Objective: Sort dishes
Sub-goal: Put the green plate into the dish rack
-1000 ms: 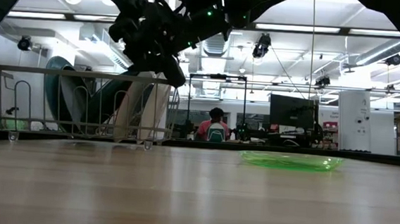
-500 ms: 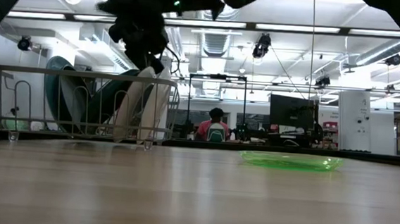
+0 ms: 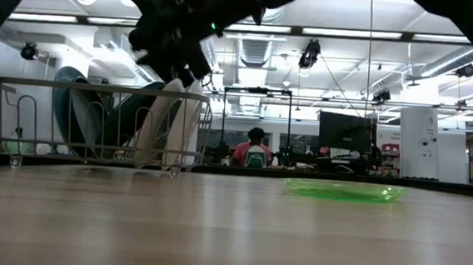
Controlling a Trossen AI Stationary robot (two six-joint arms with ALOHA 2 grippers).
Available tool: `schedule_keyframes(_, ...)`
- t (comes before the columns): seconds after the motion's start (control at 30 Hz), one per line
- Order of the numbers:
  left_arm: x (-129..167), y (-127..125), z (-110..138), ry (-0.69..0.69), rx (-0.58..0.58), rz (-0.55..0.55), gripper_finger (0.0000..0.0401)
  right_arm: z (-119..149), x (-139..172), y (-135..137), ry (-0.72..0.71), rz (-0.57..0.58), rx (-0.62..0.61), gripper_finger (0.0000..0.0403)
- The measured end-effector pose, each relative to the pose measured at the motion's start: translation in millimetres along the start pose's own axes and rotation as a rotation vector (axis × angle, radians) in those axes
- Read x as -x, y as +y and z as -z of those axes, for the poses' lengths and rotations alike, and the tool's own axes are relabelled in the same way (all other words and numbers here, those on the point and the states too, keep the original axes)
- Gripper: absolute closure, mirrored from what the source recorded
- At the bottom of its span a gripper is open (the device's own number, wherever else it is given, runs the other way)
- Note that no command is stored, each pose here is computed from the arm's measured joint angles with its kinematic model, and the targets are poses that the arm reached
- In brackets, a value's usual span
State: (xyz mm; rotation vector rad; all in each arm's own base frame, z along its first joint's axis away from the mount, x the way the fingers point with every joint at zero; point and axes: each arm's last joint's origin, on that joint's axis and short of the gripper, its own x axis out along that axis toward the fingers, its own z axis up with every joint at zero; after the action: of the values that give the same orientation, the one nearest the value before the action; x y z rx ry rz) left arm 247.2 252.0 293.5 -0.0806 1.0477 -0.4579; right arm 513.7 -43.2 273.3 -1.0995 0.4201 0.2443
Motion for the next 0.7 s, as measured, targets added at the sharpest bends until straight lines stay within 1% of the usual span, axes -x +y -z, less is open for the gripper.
schedule_keyframes(0.07, 0, 0, 0, 0.000, 0.000, -0.001, 0.0401, 10, 0, 2, 0.039, -0.036, -0.011, 0.0236)
schedule_keyframes(0.2, 0, 0, 0, 0.000, -0.001, -0.001, 0.0401, 19, 4, 0, 0.091, -0.048, 0.010, 0.0242)
schedule_keyframes(0.33, 0, 0, 0, -0.001, -0.002, -0.003, 0.0401, 26, -1, 10, 0.126, -0.105, 0.028, 0.0241)
schedule_keyframes(0.5, 0, 1, 0, -0.002, -0.003, -0.005, 0.0401, 34, -1, 11, 0.164, -0.096, 0.070, 0.0235)
schedule_keyframes(0.7, 0, 1, 0, -0.003, -0.004, -0.005, 0.0401, 47, -13, 19, 0.220, -0.096, 0.127, 0.0229)
